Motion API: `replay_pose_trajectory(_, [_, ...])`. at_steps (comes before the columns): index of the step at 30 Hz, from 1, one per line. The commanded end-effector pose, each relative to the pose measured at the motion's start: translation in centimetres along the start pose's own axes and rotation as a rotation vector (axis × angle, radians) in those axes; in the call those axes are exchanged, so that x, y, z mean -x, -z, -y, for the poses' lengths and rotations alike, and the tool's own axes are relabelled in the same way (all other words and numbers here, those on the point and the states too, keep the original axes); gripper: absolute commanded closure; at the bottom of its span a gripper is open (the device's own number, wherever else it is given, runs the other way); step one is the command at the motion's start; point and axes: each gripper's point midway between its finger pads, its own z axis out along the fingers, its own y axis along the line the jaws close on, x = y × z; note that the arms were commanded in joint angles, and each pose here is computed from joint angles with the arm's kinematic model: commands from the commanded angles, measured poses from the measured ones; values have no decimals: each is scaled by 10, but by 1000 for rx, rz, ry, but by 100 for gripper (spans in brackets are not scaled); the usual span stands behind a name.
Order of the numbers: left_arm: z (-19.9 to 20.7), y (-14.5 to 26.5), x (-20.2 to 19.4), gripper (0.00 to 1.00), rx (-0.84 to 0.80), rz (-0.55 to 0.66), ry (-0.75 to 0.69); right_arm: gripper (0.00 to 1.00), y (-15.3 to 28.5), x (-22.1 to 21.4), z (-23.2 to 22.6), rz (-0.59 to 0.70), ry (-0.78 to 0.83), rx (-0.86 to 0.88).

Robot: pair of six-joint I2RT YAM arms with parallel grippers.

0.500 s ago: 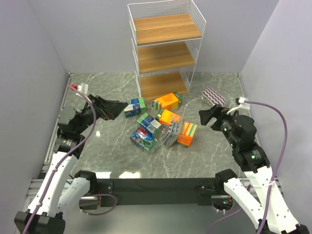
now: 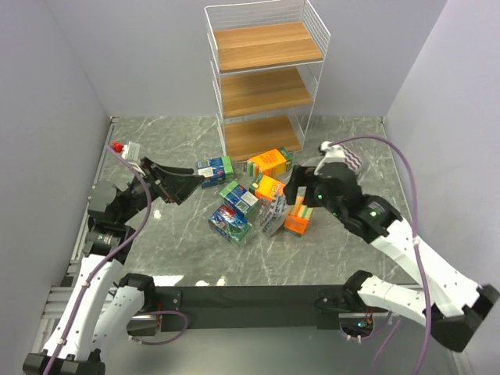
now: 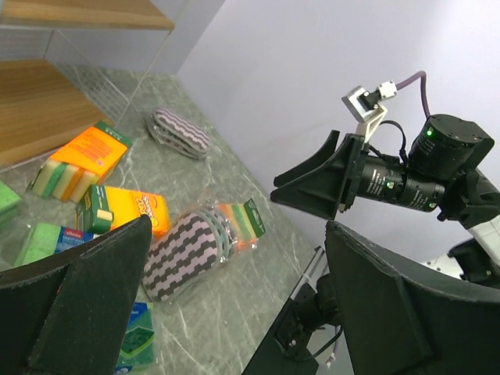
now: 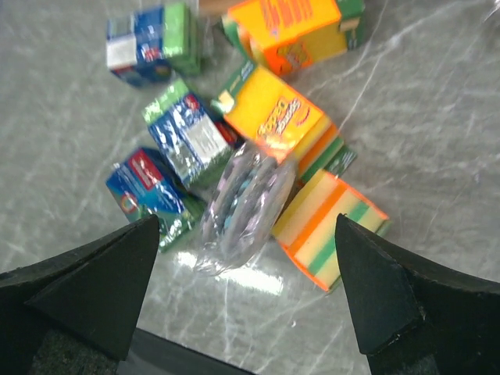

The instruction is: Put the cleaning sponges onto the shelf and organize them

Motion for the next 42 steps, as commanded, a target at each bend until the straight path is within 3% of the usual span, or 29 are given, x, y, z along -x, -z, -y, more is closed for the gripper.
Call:
replay_pose_trajectory(1, [-4, -1, -9, 1, -10, -33, -2, 0, 0, -2, 3, -3, -28, -124])
replay_pose_trajectory(10, [-23, -4, -18, 1, 37, -29, 53, 0, -25, -52, -14, -90, -126, -199])
replay_pose_trajectory(17, [-30, -1, -22, 1, 77, -38, 51, 0, -36, -57, -1, -58, -172, -295])
replay_pose_trajectory(25, [-37, 2, -29, 1, 104, -44, 66, 4, -47, -62, -6, -68, -203, -249])
replay_pose_trajectory(35, [-44, 2, -35, 1, 119, -52, 72, 2, -26, -106, 66, -139, -161, -453])
replay_pose_trajectory(42, [-47, -2, -38, 1, 105, -61, 91, 0, -1, -87, 101, -23, -256, -526])
